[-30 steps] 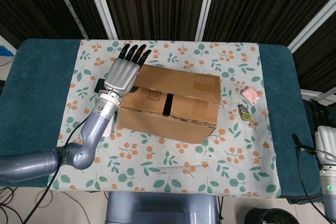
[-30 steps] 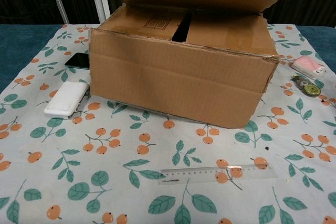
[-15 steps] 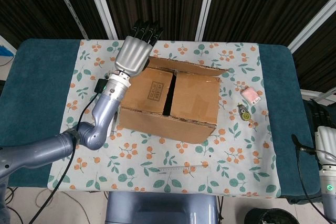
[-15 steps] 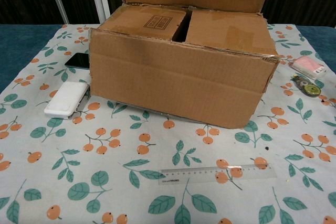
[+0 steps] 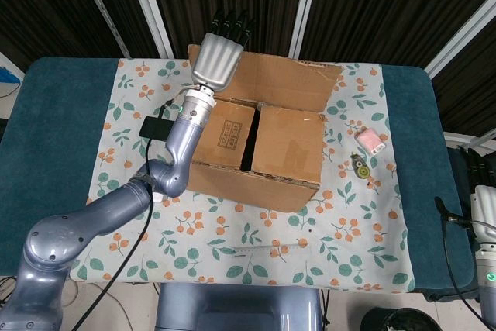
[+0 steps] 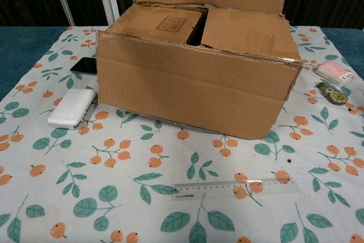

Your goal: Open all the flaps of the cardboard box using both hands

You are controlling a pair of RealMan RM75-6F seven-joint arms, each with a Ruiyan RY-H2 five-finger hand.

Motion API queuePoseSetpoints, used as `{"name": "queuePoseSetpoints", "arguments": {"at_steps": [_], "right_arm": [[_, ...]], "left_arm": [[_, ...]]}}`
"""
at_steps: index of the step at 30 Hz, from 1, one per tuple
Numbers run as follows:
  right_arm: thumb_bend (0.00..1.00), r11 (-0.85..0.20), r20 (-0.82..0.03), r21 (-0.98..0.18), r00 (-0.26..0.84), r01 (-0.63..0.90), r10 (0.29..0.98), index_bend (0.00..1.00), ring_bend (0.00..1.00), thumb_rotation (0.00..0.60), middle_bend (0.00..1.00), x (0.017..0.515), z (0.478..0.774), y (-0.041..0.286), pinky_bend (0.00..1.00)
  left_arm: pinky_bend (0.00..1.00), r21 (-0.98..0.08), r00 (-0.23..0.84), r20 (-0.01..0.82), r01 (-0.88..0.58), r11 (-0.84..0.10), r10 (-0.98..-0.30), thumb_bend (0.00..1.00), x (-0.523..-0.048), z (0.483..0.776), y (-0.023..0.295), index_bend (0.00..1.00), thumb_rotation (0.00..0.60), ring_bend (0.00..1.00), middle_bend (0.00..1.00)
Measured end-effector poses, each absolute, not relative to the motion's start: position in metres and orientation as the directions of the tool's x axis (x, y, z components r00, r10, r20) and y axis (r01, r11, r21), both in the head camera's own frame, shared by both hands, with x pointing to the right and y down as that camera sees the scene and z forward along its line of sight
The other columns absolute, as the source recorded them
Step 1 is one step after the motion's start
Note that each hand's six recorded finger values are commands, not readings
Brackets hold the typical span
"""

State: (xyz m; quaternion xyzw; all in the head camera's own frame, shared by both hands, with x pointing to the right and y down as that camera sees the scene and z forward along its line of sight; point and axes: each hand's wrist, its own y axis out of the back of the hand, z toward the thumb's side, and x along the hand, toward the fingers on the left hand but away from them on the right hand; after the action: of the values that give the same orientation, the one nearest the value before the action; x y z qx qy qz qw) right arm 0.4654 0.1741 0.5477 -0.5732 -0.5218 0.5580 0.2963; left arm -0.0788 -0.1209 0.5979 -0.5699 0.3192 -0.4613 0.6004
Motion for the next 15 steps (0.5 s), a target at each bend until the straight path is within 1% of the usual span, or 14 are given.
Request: {"name": "queuePoseSetpoints", "arguments": {"at_steps": [3,8,15], "right_arm": [[0.36,-0.283,-0.335,-0.92,-0.168,0.27,0.927,0.0,0.01,0.6,0.0,0.465,0.548,0.174,0.22],[0.36,-0.289,-0.344,-0.916,-0.172,0.278,0.923,0.0,0.01,0.6,0.0,0.466,0.549,0.175,0.22],[0.36,-0.295,-0.349,-0.914,-0.17,0.279,0.922,0.0,0.01,0.6,0.0,0.465,0.55,0.175,0.22]], "left_arm": [[0.0,-0.977,0.372,0.151,0.197,-0.081,-0.916,0.22,-0.07,0.605,-0.119,0.0,0.6,0.0,0.0],[0.0,-0.978,0.368,0.16,0.187,-0.095,-0.916,0.19,-0.069,0.614,-0.119,0.0,0.6,0.0,0.0],[0.0,-0.979,0.375,0.161,0.176,-0.1,-0.913,0.19,-0.076,0.618,-0.118,0.0,0.6,0.0,0.0]]}}
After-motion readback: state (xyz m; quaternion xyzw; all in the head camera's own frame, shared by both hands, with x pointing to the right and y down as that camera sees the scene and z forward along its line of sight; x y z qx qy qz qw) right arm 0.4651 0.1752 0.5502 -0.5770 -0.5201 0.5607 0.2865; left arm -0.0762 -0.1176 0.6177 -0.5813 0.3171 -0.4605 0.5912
